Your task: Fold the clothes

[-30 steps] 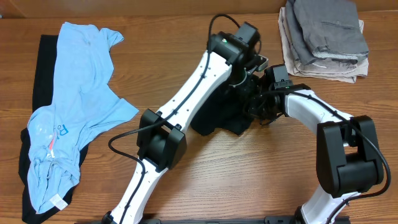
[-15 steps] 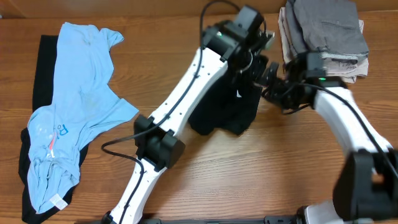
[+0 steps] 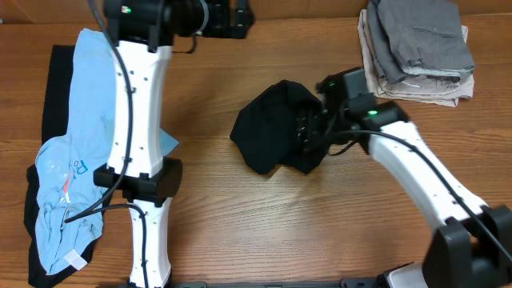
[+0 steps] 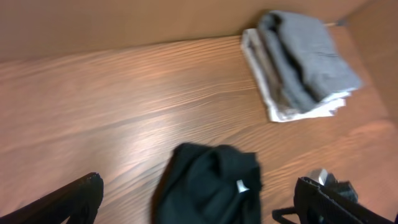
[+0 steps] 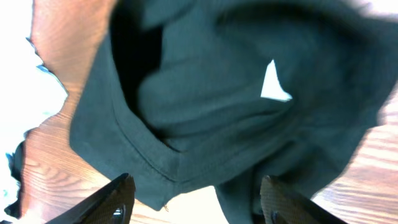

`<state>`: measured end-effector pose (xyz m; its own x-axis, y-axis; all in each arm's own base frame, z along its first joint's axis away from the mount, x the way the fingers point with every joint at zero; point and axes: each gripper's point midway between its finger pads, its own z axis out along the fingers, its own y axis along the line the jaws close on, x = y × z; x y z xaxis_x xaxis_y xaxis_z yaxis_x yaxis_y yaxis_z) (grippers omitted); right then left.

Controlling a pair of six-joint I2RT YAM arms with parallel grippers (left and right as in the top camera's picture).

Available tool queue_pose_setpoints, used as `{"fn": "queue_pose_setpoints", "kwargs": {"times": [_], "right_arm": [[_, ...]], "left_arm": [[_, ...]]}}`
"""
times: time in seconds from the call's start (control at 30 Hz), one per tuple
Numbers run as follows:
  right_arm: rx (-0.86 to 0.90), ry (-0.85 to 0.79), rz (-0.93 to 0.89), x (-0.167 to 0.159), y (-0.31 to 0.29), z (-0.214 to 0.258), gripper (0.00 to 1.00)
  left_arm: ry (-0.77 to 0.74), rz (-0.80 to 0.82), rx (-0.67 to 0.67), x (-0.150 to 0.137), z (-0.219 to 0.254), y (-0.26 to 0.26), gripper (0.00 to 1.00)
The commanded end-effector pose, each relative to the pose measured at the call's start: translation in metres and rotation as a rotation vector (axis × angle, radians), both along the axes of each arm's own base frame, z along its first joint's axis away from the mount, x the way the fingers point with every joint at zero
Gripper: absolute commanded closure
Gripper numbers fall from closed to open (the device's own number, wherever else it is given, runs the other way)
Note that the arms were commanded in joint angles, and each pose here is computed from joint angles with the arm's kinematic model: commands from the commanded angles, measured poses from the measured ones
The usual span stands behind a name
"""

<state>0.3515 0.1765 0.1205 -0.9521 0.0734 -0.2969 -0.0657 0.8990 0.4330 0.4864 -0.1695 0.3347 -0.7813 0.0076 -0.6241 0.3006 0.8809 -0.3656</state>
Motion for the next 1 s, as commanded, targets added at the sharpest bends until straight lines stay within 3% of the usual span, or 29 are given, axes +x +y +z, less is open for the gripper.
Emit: {"fn": "queue_pose_setpoints", "kwargs": {"times": [0.0, 0.17, 0.6, 0.67, 0.97], "right_arm": [[-0.068, 0.050, -0.044, 0.005, 0.005, -0.030, 0.31], [-0.089, 0.116, -0.061, 0.006, 0.006, -0.061, 0.35], [-0.084, 0.119, -0.177, 0.012, -0.001, -0.053, 0.92], [-0.086, 0.124, -0.186, 0.010, -0.006, -0.049, 0.96], [-0.162, 0.206, -0.284, -0.012, -0.057, -0.036, 0.96]], "left_arm": [[0.004, 0.042, 0.054, 0.002, -0.004, 0.023, 0.00], [-0.005, 0.056, 0.085, 0.005, -0.006, 0.033, 0.00], [-0.008, 0.084, 0.130, 0.007, -0.009, 0.041, 0.00], [0.001, 0.086, 0.134, 0.006, -0.010, 0.042, 0.00], [0.012, 0.101, 0.169, 0.004, -0.014, 0.048, 0.00]]}}
